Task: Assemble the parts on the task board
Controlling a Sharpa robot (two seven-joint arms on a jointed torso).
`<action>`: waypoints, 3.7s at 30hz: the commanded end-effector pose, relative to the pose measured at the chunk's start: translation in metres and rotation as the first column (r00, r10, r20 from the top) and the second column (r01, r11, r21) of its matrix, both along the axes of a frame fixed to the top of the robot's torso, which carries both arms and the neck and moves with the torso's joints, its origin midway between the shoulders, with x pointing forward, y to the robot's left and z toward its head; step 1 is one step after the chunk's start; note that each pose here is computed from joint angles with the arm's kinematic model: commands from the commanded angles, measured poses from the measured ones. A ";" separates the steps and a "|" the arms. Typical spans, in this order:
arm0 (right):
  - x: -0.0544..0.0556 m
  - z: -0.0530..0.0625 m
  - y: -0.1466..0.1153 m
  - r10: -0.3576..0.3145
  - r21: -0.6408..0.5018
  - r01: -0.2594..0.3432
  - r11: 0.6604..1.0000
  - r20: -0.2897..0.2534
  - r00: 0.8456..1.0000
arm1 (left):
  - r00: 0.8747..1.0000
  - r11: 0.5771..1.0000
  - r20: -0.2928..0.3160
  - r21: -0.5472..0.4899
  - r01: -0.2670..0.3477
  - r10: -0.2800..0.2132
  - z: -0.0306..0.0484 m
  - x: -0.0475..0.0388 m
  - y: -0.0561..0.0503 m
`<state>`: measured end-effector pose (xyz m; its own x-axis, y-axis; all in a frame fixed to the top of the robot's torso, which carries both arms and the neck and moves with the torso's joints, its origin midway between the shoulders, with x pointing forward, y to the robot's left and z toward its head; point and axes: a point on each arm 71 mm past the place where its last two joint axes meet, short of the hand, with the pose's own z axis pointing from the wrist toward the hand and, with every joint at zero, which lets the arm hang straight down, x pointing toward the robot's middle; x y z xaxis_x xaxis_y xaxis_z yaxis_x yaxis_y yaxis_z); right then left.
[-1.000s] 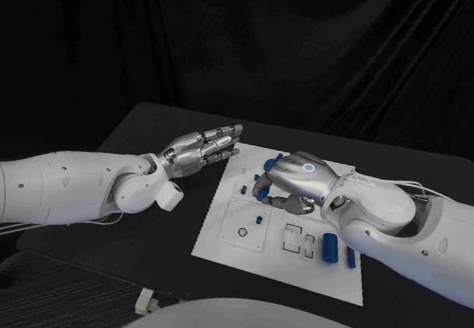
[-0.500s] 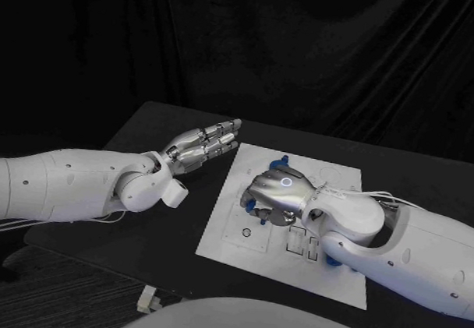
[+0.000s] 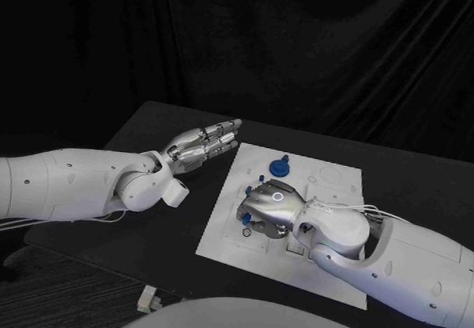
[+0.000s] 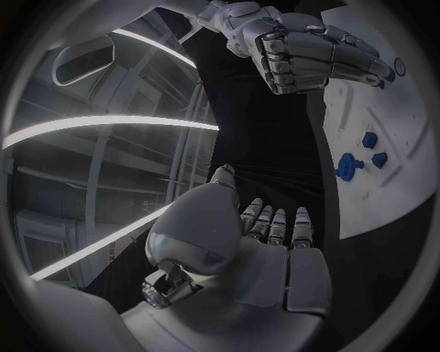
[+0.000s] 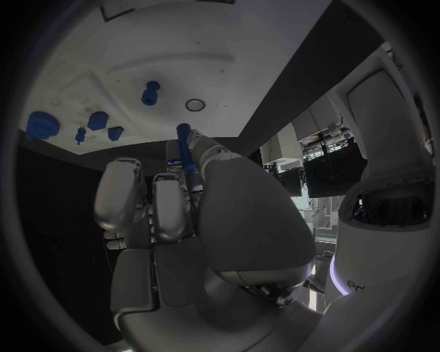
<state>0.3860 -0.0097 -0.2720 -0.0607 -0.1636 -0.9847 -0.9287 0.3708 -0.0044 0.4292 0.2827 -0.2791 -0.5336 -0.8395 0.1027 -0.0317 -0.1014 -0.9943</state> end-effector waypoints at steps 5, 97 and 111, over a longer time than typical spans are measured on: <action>-0.003 -0.007 -0.001 -0.007 -0.014 0.007 1.000 0.008 1.000 | 0.995 0.996 0.097 -0.087 0.006 0.002 0.0089 -0.0005 -0.001; 0.017 0.043 -0.069 -0.207 0.268 0.198 0.943 0.007 0.978 | 0.997 0.992 0.025 -0.099 0.073 -0.071 0.0019 -0.0027 -0.008; 0.064 0.071 -0.193 -0.758 -0.050 0.813 0.580 -0.399 0.516 | 0.997 0.993 0.015 -0.091 0.072 -0.071 0.0011 -0.0030 -0.008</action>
<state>0.4498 -0.1895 -0.1834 -0.2097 0.1982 -0.9575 -0.4461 0.8520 0.2740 0.4265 0.2766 -0.2817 -0.5906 -0.7910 0.1598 -0.0675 -0.1489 -0.9865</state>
